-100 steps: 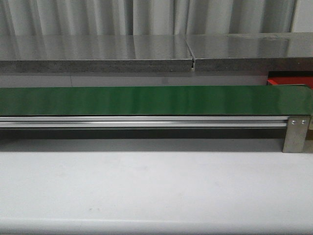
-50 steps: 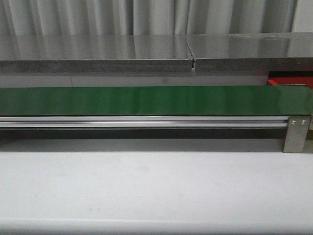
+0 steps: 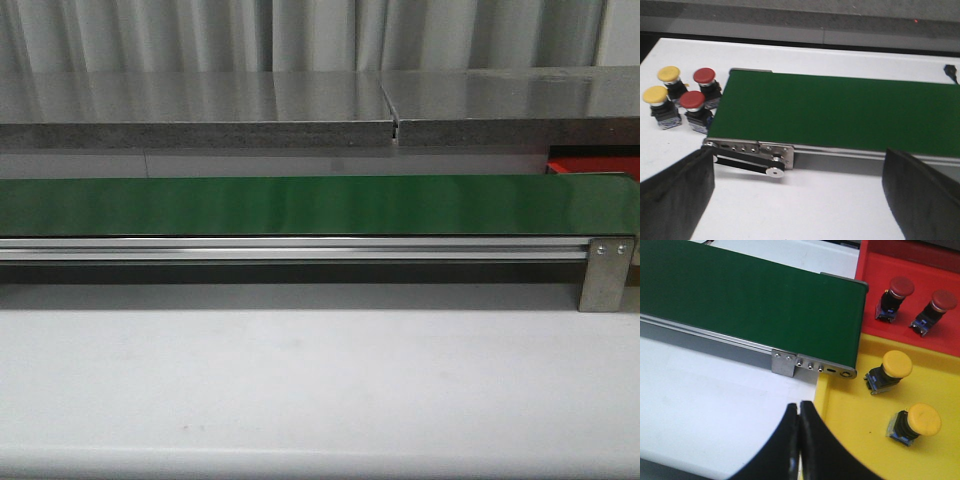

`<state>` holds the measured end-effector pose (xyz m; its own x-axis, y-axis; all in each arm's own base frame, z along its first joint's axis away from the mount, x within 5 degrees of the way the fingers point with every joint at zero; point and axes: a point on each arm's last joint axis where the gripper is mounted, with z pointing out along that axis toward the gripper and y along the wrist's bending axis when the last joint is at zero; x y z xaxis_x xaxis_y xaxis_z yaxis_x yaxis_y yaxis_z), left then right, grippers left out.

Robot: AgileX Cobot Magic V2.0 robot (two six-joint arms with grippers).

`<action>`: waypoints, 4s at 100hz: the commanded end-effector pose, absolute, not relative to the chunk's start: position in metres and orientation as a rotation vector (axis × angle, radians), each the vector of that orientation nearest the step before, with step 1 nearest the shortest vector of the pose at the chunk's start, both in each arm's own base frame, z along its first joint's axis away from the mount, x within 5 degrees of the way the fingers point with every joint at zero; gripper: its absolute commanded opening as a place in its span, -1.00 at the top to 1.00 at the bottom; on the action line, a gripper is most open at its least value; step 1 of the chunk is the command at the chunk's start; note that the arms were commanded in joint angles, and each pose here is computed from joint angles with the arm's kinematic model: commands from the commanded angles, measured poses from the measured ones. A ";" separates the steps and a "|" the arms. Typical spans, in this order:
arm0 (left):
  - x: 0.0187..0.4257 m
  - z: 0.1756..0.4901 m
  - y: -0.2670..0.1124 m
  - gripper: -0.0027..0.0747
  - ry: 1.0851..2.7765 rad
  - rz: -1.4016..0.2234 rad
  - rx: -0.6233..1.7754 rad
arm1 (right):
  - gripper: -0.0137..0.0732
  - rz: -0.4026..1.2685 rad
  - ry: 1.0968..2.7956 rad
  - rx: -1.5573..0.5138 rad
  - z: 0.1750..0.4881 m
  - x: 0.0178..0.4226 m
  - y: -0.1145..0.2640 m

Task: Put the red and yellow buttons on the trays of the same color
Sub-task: 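Move the left gripper over a yellow button in the cluster, then lower the left gripper and grasp the yellow button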

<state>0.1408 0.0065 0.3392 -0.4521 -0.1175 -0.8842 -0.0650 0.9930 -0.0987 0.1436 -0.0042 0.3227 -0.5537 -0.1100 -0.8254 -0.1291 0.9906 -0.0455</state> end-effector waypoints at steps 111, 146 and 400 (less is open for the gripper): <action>0.376 0.295 0.218 -0.80 2.221 -0.112 -0.884 | 0.96 0.001 2.082 -0.153 0.336 0.145 -0.005; 0.401 0.276 0.231 -0.80 2.265 -0.153 -0.897 | 0.96 0.001 2.082 -0.153 0.336 0.145 -0.005; 0.392 0.375 0.168 0.98 2.429 -0.038 -0.519 | 0.96 0.002 2.083 -0.154 0.336 0.145 -0.005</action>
